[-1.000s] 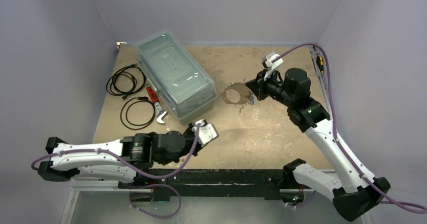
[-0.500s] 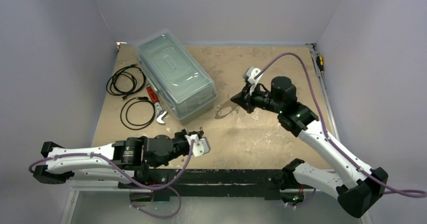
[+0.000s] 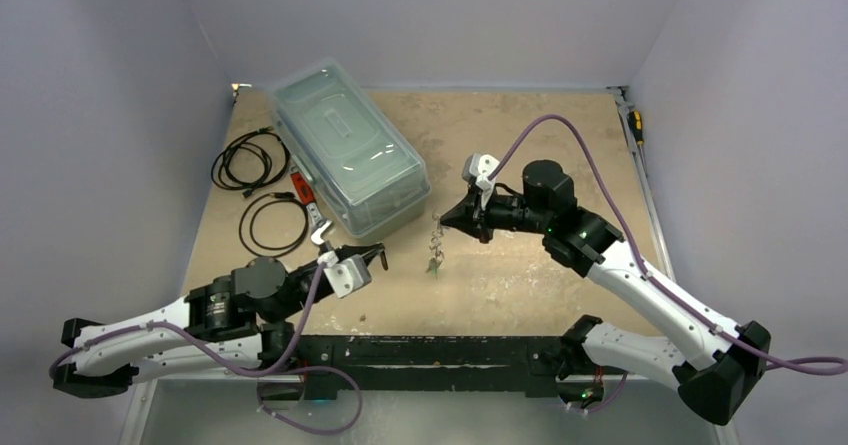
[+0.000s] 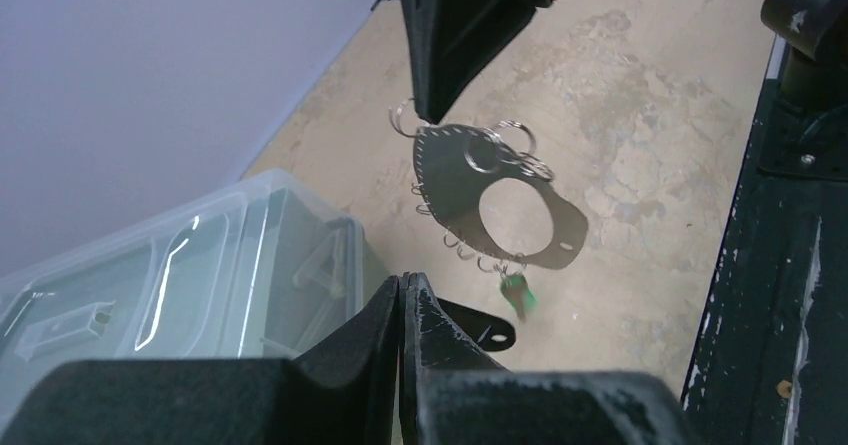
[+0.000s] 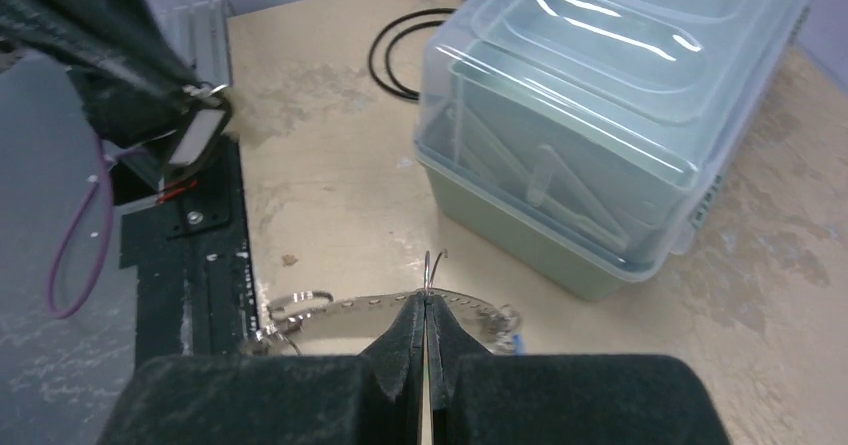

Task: Put the keys on the keyring

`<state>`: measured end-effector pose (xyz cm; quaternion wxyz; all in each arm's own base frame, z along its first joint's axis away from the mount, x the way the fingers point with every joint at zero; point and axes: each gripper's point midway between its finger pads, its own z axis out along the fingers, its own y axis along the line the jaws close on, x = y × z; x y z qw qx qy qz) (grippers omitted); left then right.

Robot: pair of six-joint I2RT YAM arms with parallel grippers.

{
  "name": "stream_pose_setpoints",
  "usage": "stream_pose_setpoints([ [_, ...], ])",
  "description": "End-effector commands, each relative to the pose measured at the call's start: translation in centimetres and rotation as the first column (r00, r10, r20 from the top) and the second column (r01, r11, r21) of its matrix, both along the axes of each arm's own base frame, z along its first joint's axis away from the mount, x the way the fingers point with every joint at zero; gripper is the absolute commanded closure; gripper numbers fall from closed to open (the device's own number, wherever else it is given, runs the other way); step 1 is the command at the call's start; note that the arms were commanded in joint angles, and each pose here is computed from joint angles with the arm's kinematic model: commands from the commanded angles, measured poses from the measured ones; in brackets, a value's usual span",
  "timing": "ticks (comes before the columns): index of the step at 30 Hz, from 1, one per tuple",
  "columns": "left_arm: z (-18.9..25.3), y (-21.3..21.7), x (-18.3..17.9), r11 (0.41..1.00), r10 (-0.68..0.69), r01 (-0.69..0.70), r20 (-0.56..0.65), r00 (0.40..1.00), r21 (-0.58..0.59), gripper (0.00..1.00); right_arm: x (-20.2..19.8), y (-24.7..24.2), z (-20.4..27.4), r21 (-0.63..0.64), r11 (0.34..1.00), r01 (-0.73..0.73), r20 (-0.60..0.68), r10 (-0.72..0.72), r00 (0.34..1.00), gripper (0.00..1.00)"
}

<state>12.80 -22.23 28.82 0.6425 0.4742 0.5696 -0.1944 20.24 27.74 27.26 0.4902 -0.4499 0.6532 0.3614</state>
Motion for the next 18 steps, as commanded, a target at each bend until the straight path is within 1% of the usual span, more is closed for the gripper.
stream_pose_setpoints([
  [1, 0.3, -0.7, -0.3, 0.998, -0.051, 0.052, 0.031, 0.998, -0.031, 1.0, -2.5, 1.1, 2.3, 0.059, 0.989, -0.139, 0.074, 0.134, 0.988, 1.0],
  [5, -0.1, -0.7, -0.2, 0.998, -0.055, 0.057, 0.04, 0.998, -0.032, 1.0, -4.4, 1.7, 2.3, 0.061, 0.972, -0.226, 0.07, 0.221, 0.973, 1.0],
  [10, 0.4, -0.5, -0.1, 0.995, -0.065, 0.068, 0.043, 0.997, -0.073, 1.0, -6.8, 2.3, 2.6, 0.072, 0.939, -0.338, 0.064, 0.333, 0.941, 1.0],
  [14, 0.4, 0.0, 1.5, 0.991, 0.007, -0.006, 0.008, 1.0, -0.133, 1.0, -8.1, 2.6, 2.6, 0.077, 0.915, -0.396, 0.054, 0.393, 0.918, 1.0],
  [18, 0.2, -0.6, 2.3, 0.987, 0.007, -0.015, -0.045, 0.999, -0.163, 1.0, -8.5, 3.4, 2.4, 0.083, 0.903, -0.422, 0.051, 0.419, 0.907, 1.0],
])
